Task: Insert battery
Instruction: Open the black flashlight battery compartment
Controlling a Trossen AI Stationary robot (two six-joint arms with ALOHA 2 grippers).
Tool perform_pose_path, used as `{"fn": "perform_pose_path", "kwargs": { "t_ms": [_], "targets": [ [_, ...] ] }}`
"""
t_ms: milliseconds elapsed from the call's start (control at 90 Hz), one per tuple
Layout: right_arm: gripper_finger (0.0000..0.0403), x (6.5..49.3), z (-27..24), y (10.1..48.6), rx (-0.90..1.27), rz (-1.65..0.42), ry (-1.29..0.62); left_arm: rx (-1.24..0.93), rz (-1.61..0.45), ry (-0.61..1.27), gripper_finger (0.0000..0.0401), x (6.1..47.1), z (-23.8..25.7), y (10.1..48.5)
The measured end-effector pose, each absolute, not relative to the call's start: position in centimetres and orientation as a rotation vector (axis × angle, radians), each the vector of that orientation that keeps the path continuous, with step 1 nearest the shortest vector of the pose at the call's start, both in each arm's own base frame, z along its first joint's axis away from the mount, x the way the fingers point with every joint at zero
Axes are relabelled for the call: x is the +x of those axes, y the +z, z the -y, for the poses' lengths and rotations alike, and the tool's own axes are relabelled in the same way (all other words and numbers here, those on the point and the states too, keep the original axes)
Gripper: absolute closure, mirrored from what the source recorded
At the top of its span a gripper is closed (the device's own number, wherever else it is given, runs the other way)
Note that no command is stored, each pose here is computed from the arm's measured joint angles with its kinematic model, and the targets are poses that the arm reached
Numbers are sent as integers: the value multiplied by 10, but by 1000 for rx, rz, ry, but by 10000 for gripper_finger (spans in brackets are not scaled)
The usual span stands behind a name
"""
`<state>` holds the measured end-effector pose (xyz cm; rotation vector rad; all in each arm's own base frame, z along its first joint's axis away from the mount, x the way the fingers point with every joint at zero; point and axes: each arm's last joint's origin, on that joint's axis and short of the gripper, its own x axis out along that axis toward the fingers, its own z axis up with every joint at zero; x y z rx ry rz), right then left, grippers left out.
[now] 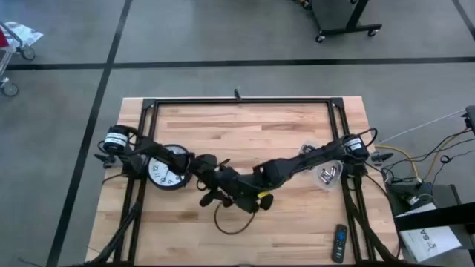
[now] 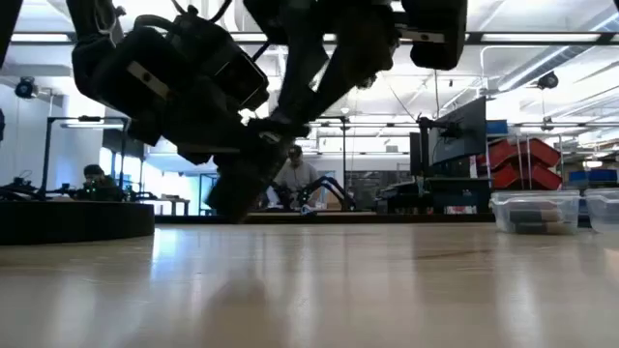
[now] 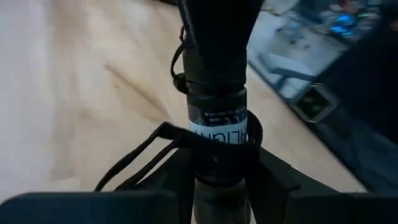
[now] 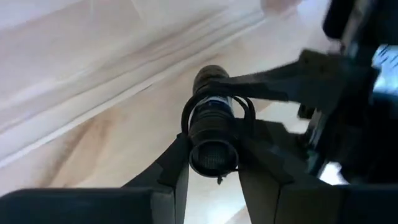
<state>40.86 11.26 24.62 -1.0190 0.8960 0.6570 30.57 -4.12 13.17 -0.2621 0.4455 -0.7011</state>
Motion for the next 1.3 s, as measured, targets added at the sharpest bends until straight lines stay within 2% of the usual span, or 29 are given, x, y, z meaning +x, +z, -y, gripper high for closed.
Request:
{"fn": "perform_pose_path", "kwargs": {
  "t_ms": [211,378,667,822,1011,1178,1300],
  "targets": [
    [304,406,-138,247,-1319,-830,634,-321,-479,-806,307,304,34,132],
    [312,408,-152,244,-1487,-786,632,-354,-503,-886,307,301,34,131],
    [305,411,-160,241,-1560,-756,590,-447,-557,-963,307,298,29,130],
    [297,410,-161,240,-1477,-777,554,-418,-557,-920,308,298,27,127],
    [266,404,-158,242,-1322,-846,495,-334,-568,-777,307,298,25,120],
    [242,392,-149,250,-1100,-957,425,-239,-541,-604,308,300,25,118],
    [235,384,-127,259,-798,-1072,354,-164,-468,-442,307,301,29,120]
  ]
}}
